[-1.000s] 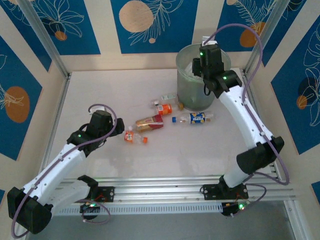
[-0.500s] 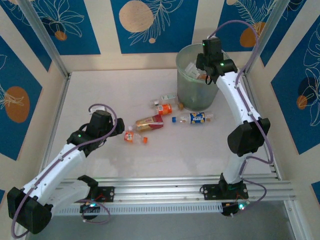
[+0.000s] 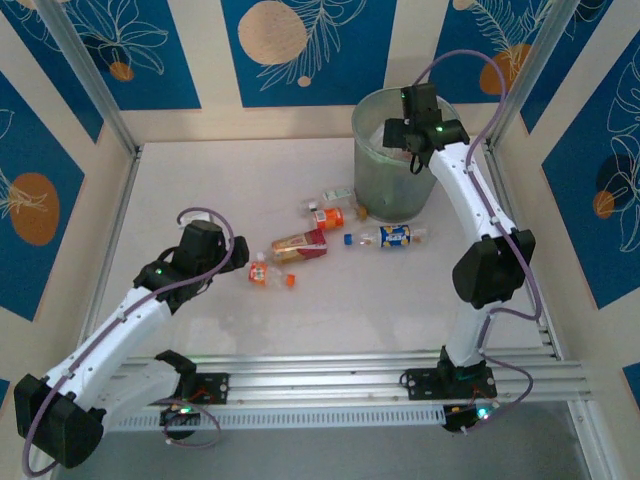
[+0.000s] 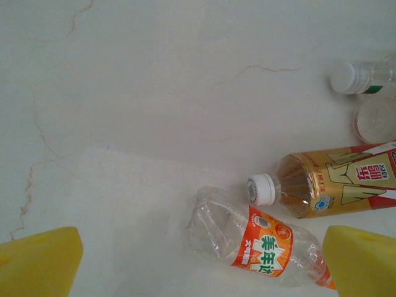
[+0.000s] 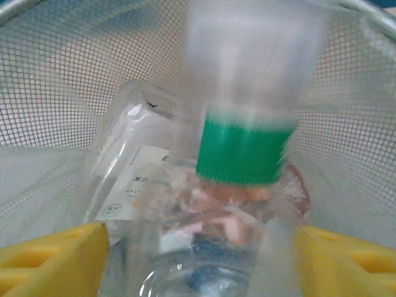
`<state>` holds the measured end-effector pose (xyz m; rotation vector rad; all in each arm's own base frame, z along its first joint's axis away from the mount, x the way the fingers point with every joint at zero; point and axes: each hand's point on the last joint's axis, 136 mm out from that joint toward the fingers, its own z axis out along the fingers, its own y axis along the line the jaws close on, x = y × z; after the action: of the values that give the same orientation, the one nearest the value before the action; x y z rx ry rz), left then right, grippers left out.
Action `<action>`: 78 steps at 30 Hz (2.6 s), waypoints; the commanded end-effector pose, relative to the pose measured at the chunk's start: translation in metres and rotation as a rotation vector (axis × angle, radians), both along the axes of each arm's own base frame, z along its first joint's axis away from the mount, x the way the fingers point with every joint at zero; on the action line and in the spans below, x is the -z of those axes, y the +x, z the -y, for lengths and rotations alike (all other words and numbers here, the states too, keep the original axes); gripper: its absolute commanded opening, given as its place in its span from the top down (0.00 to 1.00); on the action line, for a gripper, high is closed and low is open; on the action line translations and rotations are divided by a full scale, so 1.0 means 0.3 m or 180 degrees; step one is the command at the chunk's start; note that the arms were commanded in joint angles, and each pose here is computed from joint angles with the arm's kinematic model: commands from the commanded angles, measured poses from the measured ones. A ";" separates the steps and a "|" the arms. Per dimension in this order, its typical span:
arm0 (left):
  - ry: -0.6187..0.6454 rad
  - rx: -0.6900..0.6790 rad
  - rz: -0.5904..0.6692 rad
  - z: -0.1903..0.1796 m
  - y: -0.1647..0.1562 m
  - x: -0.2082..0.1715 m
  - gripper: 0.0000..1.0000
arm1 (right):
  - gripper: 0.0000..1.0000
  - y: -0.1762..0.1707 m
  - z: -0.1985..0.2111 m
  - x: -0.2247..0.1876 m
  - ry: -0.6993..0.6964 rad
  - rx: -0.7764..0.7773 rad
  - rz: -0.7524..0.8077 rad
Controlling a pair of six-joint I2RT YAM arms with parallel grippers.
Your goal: Put the plastic bottles in the bin
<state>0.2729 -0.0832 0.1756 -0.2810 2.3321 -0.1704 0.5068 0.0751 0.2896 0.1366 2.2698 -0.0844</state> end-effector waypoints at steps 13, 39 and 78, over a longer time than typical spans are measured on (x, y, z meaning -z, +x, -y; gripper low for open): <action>-0.0020 -0.0013 0.0120 -0.010 0.011 -0.054 0.01 | 0.14 -0.121 -0.017 -0.182 0.0080 -0.0137 0.0315; -0.0470 -0.0270 -0.0527 0.021 -0.071 0.172 0.00 | 0.01 -0.616 -0.358 0.101 0.0224 -0.1071 -0.0543; -0.1111 -0.0610 -0.0963 0.223 0.011 0.377 0.00 | 0.01 -0.688 -0.302 0.213 0.0138 -0.0873 -0.0665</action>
<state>0.2777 -0.1427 0.0610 -0.7705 2.5189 -0.4668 0.3039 0.1714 0.2210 -0.2052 2.4930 0.1062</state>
